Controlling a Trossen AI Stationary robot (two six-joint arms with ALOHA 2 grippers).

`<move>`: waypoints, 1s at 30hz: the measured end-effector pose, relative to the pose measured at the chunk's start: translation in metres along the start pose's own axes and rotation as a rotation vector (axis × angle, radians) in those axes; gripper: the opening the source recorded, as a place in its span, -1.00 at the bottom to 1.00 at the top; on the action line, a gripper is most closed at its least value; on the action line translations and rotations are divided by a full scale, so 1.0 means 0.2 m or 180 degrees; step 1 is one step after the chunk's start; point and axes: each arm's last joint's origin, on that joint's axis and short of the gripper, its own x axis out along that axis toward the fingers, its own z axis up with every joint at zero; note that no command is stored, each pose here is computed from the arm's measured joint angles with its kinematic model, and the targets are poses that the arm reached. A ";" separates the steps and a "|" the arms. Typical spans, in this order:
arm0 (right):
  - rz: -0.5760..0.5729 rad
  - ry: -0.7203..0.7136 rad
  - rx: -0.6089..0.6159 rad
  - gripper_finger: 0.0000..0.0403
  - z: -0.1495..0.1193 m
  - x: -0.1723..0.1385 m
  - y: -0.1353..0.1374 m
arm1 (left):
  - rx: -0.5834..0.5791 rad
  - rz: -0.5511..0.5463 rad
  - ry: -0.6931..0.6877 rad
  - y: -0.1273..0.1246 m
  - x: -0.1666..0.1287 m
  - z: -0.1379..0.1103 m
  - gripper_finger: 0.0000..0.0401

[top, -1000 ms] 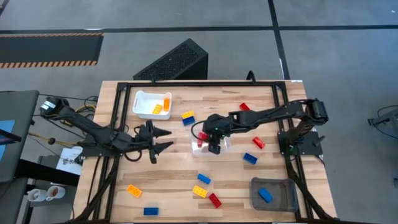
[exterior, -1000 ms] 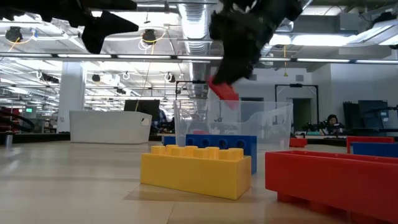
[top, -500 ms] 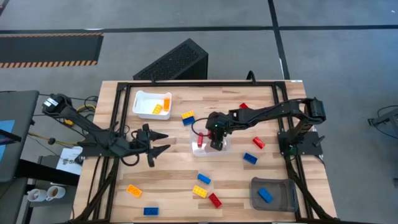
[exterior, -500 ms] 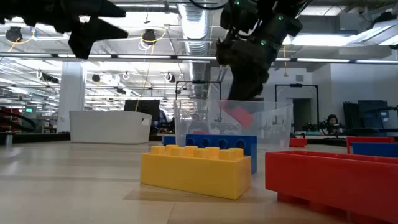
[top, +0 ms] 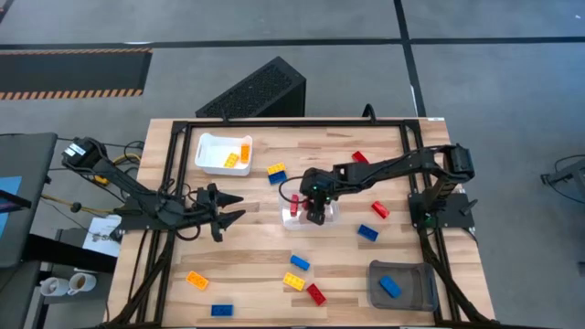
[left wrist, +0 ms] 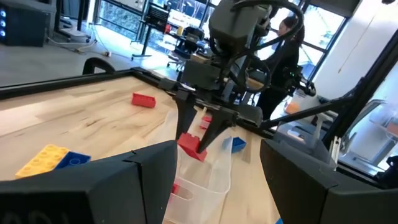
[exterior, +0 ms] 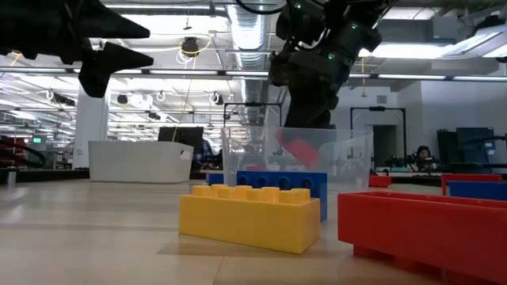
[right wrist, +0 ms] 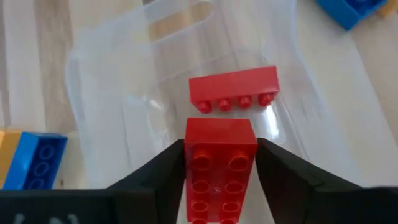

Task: Sort & place blocks by color
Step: Put the red game piece into the transparent bin, then put the blue game piece into the black bin

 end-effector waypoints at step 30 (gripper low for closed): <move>0.0214 0.0159 -0.0426 0.19 0.11 -0.15 0.22 | -0.0117 -0.0149 0.0076 -0.01 0.00 0.00 0.06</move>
